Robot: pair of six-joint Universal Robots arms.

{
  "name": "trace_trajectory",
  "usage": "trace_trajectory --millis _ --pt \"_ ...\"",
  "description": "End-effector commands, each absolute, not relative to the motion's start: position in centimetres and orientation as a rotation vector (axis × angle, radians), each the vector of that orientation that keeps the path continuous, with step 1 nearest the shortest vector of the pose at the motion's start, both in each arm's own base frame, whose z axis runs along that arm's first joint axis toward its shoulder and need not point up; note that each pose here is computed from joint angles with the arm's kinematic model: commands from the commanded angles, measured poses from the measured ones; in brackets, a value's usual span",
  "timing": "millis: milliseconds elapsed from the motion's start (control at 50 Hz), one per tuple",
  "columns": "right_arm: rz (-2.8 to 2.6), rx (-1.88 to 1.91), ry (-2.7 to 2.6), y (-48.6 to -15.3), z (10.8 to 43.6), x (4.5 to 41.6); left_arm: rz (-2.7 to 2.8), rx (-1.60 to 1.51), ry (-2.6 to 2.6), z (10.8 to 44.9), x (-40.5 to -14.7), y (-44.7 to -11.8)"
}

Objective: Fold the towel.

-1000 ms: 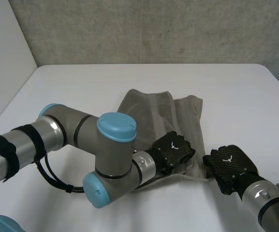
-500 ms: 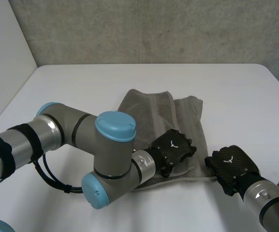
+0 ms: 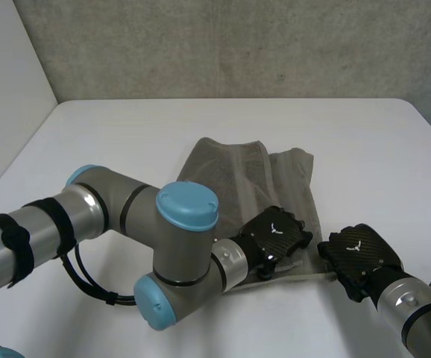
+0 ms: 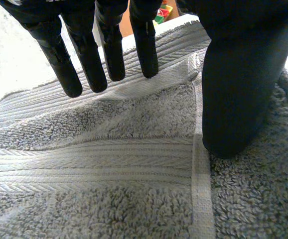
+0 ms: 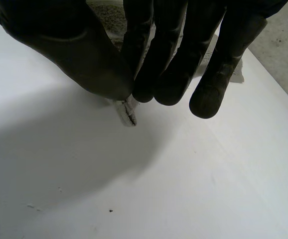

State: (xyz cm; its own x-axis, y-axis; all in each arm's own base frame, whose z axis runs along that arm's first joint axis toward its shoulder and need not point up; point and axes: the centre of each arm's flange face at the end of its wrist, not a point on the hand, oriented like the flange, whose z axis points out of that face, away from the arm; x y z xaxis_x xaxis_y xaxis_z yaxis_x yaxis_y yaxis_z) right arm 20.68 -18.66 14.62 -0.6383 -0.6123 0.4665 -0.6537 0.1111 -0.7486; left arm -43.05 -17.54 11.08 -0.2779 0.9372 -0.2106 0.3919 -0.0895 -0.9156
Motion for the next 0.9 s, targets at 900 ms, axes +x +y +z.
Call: trace_trajectory --millis 900 --pt "1.621 1.315 -2.292 -19.2 14.9 21.0 2.034 -0.565 -2.577 16.7 -19.4 -29.3"
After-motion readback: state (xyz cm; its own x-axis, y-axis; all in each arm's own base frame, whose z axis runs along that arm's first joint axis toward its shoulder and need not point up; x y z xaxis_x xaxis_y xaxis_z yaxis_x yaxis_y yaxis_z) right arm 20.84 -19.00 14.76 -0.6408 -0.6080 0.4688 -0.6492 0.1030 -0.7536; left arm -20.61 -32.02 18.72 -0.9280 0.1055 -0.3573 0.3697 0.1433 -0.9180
